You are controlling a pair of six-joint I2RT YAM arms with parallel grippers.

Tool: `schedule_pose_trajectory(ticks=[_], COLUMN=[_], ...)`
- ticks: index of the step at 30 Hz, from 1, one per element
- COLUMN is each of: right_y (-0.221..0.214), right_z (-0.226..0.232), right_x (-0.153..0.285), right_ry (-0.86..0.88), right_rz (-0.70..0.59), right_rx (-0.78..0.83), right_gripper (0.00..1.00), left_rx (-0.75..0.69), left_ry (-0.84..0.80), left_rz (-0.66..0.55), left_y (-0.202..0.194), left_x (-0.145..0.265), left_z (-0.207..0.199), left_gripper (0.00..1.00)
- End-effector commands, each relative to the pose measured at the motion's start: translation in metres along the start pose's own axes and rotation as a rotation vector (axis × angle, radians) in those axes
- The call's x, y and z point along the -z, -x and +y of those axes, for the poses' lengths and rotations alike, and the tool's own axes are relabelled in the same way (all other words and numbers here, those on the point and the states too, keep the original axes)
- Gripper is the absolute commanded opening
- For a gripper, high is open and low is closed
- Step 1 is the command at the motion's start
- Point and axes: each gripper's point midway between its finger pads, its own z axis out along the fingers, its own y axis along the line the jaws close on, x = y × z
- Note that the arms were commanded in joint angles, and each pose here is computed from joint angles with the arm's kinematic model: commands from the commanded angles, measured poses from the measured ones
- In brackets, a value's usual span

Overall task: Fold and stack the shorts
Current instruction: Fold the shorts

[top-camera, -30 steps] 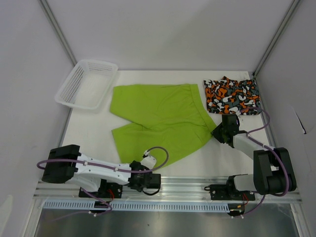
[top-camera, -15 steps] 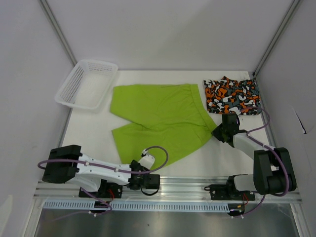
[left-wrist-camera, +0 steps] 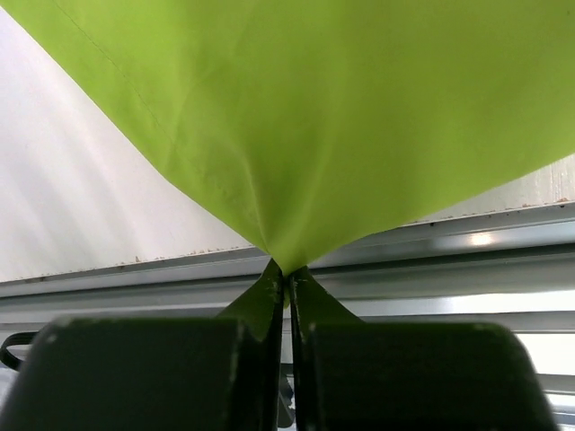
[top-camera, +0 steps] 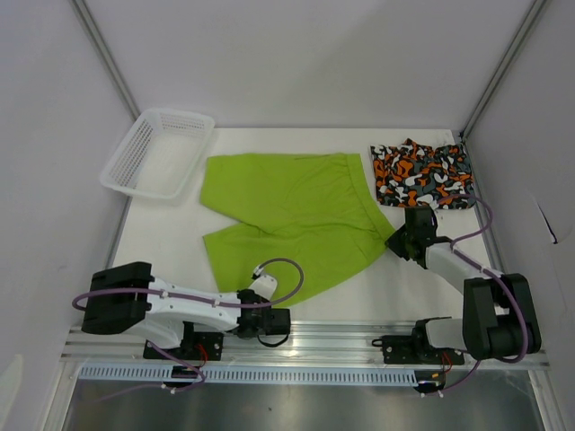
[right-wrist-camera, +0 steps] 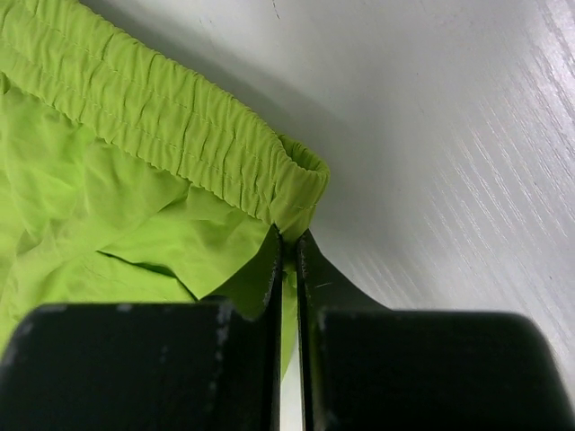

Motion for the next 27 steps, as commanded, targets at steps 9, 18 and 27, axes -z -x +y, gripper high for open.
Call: schedule_pose_trajectory(ticks=[9,18,27], right_y=[0.002,-0.001,0.032], right_z=[-0.006,-0.038,-0.011], right_x=[0.042,0.094,0.111], right_ry=[-0.052,-0.105,-0.15], right_rz=[0.015,-0.004,0.006], right_rx=[0.064,0.087,0.104], right_gripper=[0.0,0.0,0.0], left_rx=[-0.044,-0.097,0.166], left_ry=[-0.227,-0.325,-0.392], left_rz=[0.016,0.044,-0.028], left_y=[-0.004,-0.009,0.042], left_x=[0.048,0.106,0.134], left_z=[-0.05,-0.075,0.017], left_gripper=[0.0,0.0,0.0])
